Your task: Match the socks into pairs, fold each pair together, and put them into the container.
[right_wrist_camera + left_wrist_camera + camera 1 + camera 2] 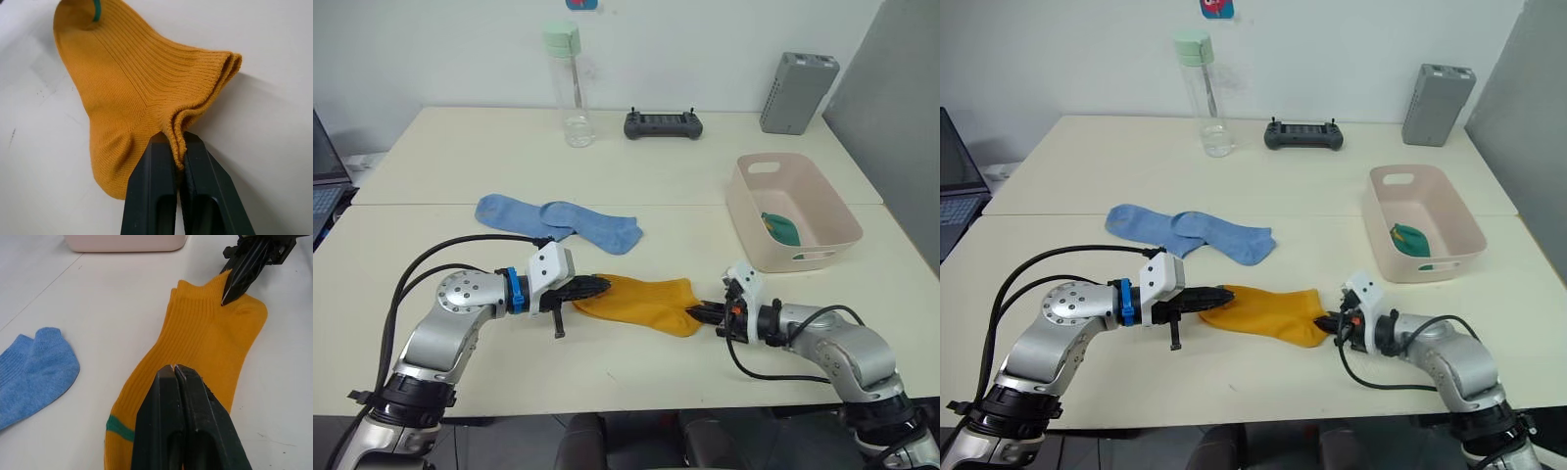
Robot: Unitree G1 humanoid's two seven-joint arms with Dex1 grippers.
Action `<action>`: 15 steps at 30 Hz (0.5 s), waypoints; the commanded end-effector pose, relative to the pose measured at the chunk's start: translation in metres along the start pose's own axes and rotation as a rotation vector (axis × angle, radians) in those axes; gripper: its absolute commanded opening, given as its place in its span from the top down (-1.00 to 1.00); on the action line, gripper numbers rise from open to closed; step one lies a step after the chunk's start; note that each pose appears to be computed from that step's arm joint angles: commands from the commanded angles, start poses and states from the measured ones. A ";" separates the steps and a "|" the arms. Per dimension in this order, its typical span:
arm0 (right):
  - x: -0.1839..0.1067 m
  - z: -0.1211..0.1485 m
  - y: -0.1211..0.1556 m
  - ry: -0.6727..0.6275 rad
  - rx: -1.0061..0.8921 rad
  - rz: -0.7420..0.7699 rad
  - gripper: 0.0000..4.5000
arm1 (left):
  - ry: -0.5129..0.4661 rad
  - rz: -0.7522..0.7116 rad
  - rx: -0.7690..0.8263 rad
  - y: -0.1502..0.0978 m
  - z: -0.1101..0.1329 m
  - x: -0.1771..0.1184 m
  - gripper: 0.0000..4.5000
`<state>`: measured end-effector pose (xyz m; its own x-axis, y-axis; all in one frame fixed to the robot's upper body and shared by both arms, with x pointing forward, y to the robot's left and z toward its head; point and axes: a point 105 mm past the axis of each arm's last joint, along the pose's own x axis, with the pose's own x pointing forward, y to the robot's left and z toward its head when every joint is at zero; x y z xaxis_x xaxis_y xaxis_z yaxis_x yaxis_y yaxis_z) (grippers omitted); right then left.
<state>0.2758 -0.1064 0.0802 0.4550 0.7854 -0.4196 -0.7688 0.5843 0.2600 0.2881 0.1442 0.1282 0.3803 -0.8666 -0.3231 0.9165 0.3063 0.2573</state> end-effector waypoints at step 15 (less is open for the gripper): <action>-0.025 0.039 0.002 0.008 -0.037 0.219 0.98 | 0.053 -0.128 0.032 -0.016 -0.010 0.082 1.00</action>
<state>0.2818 -0.1215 0.1129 0.2863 0.8688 -0.4040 -0.8463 0.4270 0.3185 0.3046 0.0719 0.0918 0.2595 -0.8904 -0.3739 0.9599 0.1952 0.2015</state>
